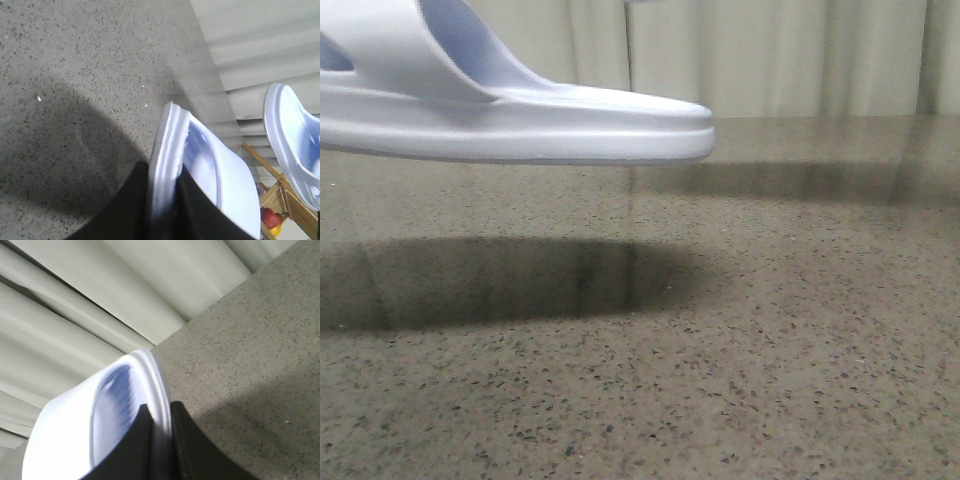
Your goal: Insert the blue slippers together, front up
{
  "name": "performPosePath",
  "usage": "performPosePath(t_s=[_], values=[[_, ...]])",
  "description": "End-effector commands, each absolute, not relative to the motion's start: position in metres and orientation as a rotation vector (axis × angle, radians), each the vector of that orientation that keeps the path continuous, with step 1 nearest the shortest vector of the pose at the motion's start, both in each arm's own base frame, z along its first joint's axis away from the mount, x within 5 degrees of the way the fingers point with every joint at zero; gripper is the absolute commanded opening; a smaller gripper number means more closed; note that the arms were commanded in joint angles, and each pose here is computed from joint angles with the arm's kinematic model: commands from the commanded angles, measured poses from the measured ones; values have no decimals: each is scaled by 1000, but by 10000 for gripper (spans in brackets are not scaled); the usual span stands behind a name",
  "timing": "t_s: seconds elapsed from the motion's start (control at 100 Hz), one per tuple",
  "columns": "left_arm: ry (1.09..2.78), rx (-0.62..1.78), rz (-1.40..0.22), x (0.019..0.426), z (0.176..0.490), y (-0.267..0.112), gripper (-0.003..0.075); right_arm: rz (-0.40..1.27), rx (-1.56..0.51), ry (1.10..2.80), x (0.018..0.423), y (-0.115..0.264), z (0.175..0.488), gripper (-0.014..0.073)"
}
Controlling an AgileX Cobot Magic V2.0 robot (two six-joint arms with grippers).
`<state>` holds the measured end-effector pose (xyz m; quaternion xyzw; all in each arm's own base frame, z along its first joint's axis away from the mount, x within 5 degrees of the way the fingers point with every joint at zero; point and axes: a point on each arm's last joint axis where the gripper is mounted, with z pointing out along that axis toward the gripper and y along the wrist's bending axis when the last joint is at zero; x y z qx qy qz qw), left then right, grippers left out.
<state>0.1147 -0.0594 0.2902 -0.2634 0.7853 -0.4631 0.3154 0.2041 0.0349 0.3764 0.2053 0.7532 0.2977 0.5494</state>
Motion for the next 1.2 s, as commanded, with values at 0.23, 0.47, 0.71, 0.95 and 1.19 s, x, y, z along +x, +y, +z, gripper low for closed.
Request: performPosePath(t_s=[0.23, 0.47, 0.71, 0.95, 1.19], values=[[1979, -767, -1285, 125, 303, -60, 16, 761, 405, 1755, 162, 36, 405, -107], [1972, -747, -1319, 127, 304, -62, 16, 820, 331, 1821, 149, 43, 403, -107], [1950, -718, -1377, 126, 308, -65, 16, 891, 287, 1841, 147, 49, 403, -107], [1909, -658, -1441, 125, 314, -68, 16, 909, 275, 1876, 145, 51, 401, -107], [1905, -601, -1502, 123, 317, -72, 16, 988, 208, 1884, 146, 59, 402, -107]])
